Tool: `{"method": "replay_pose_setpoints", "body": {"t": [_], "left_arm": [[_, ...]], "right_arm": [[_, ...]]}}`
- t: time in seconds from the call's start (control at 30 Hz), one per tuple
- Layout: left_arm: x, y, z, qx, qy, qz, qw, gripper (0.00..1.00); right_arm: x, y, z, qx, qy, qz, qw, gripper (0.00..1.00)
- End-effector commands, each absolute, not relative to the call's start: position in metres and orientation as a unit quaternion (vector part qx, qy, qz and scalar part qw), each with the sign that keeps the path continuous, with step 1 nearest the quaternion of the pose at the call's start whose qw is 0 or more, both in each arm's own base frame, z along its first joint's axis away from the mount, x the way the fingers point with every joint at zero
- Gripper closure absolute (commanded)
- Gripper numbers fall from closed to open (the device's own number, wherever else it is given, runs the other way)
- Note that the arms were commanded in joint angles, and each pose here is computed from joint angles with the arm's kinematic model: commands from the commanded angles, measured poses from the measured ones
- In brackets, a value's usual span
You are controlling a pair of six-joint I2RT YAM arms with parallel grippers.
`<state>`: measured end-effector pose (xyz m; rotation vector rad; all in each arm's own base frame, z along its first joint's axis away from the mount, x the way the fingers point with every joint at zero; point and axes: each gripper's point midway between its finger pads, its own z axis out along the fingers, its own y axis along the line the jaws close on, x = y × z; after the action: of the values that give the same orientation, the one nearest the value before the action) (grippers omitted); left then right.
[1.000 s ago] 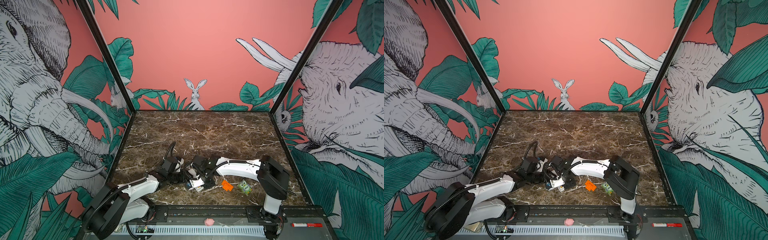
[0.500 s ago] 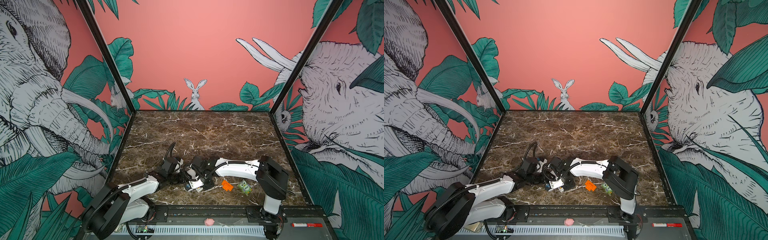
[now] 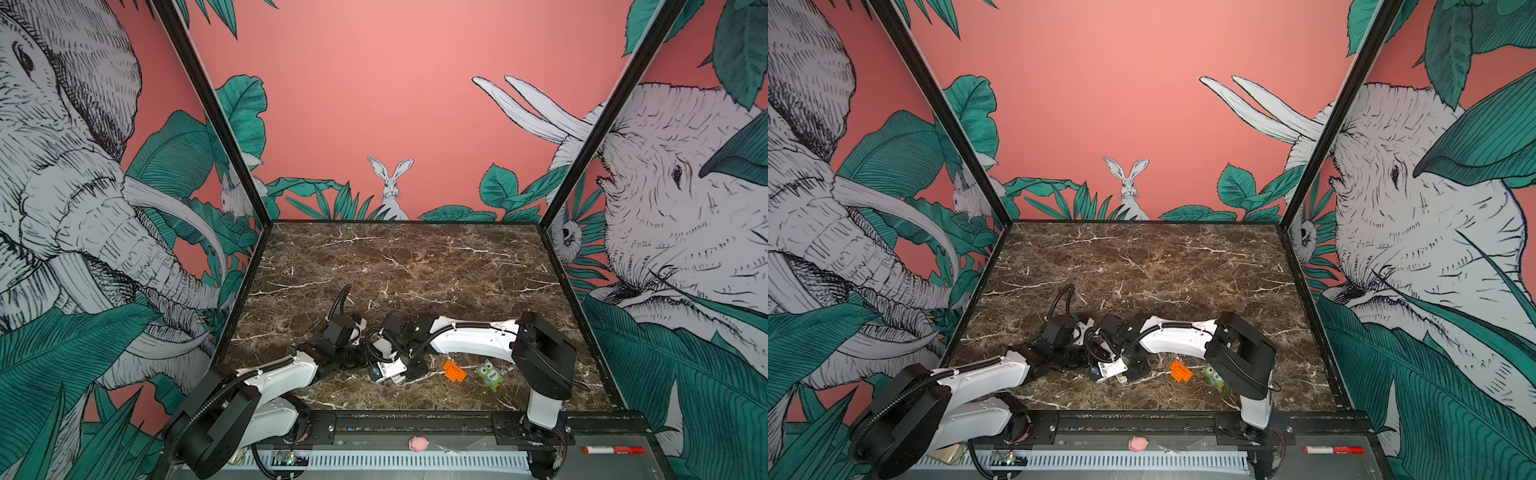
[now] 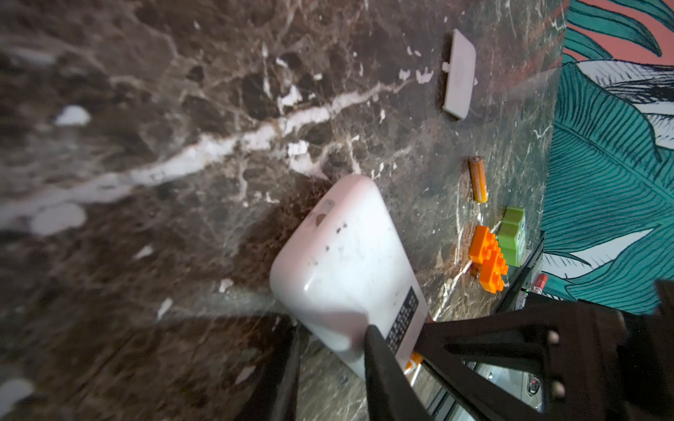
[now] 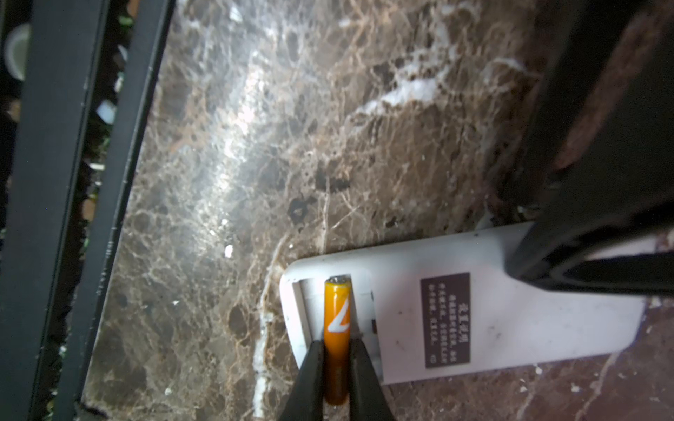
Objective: Load the batteries into the remote control
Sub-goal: 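Lower the orange battery into the slot and release it from the right gripper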
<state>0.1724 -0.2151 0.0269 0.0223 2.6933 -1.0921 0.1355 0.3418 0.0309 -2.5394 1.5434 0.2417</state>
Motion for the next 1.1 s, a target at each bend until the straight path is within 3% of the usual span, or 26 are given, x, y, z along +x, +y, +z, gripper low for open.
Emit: {"method": "replay_pose_setpoints", "body": {"t": [0.0,0.5,1.07], "left_arm": [[0.161,-0.205,0.011,-0.005,0.932,-0.351,0.095,0.68],[0.160,-0.204,0.012,-0.008,0.931,-0.352,0.098,0.69],[0.159,-0.203,0.012,-0.009,0.931,-0.352,0.099,0.70]], "right_arm": [[0.138,0.347,0.034,-0.849,0.515,0.074,0.089,0.82],[0.141,0.347,0.042,-0.842,0.524,0.069,0.110,0.75],[0.146,0.344,0.052,-0.829,0.540,0.059,0.131,0.74]]}}
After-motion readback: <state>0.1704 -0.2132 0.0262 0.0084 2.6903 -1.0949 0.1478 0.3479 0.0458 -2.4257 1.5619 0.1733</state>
